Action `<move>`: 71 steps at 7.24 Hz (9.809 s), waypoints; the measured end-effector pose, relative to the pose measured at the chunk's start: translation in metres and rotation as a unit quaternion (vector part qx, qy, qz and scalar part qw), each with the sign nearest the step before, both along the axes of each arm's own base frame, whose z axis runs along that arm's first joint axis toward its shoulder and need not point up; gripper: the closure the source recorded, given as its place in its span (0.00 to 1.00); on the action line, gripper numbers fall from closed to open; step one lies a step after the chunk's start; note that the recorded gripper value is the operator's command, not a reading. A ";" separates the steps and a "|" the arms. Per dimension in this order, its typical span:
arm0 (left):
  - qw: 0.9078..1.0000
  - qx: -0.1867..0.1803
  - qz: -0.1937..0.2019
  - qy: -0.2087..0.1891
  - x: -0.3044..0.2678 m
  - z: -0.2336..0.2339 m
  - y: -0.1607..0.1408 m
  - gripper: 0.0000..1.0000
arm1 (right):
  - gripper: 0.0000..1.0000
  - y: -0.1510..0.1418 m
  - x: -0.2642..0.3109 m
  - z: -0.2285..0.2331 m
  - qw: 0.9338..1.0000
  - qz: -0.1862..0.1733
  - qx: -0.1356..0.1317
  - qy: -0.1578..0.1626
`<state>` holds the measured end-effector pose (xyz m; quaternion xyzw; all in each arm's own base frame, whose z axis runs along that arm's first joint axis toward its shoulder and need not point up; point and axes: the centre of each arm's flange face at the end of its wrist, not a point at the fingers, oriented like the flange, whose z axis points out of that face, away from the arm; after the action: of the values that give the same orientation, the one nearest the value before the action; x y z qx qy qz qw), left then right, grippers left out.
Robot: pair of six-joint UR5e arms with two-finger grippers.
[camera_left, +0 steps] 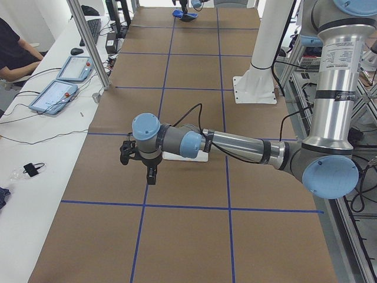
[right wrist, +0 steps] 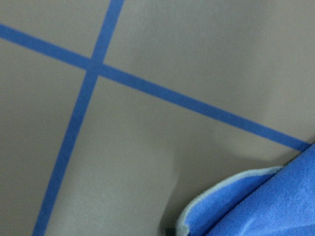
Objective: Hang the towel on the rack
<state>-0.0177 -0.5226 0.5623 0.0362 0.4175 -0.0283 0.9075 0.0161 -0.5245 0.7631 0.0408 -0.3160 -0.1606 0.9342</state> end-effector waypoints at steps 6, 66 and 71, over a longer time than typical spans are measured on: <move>0.995 -0.045 -0.072 0.056 0.018 -0.085 -0.040 0.01 | 1.00 -0.110 -0.003 -0.260 0.988 0.078 0.010 -0.133; 0.954 -0.182 -0.108 0.213 0.411 -0.417 -0.018 1.00 | 0.00 0.143 -0.256 -0.535 0.979 0.049 0.128 -0.148; 0.943 -0.236 -0.145 0.184 0.279 -0.280 0.011 1.00 | 0.00 0.030 -0.124 -0.408 0.997 0.069 -0.019 -0.025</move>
<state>0.2615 -0.5117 0.2826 -0.1246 0.5483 -0.2638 0.7837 -0.1082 -0.4947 0.3548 0.0489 -0.3390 -0.0891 0.9353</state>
